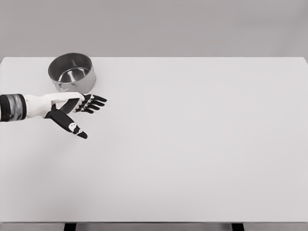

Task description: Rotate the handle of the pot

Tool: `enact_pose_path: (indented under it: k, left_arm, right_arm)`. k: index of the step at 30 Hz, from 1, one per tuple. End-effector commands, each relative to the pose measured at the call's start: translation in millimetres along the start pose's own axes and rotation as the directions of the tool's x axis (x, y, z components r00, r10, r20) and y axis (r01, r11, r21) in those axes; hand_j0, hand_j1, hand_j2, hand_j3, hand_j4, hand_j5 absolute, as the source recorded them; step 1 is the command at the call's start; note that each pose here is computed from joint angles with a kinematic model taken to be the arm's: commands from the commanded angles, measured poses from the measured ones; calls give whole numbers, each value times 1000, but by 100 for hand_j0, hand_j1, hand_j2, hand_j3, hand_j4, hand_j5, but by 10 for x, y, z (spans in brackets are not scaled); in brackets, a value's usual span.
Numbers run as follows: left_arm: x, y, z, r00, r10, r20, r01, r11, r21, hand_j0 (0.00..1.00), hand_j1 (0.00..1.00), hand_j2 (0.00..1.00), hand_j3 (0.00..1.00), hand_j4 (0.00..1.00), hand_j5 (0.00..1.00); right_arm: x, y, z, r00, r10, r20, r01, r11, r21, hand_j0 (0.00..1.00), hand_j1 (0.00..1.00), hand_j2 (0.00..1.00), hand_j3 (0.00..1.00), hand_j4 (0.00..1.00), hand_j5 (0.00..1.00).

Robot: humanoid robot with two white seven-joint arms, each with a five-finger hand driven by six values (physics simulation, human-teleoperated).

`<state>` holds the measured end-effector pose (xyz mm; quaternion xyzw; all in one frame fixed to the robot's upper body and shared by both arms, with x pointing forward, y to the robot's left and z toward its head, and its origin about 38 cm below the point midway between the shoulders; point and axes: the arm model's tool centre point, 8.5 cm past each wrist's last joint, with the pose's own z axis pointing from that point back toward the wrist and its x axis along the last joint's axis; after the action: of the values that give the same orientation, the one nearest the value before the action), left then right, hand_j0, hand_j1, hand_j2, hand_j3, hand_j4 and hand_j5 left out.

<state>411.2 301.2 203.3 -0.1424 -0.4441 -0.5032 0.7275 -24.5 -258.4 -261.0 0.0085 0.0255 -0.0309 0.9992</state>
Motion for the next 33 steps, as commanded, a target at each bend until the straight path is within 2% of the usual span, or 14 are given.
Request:
enact_pose_path:
  k: [1,11,25,33]
  left_arm:
    - [-43,45,16,1000,5,-12,-5,1000,15,100,100,100,100,100,100]
    - [-222,137,46,997,0,-73,4,998,56,100,100,100,100,100,100]
    - [-273,202,129,994,-26,-109,36,996,87,100,100,100,100,100,100]
    - [-415,304,180,988,-23,-152,42,992,123,100,100,100,100,100,100]
  right_arm:
    - [0,1,0,1000,0,0,0,1000,0,100,100,100,100,100,100]
    - [0,1,0,1000,0,0,0,1000,0,100,100,100,100,100,100]
    - [0,1,0,1000,0,0,0,1000,0,100,100,100,100,100,100]
    - [0,1,0,1000,0,0,0,1000,0,100,100,100,100,100,100]
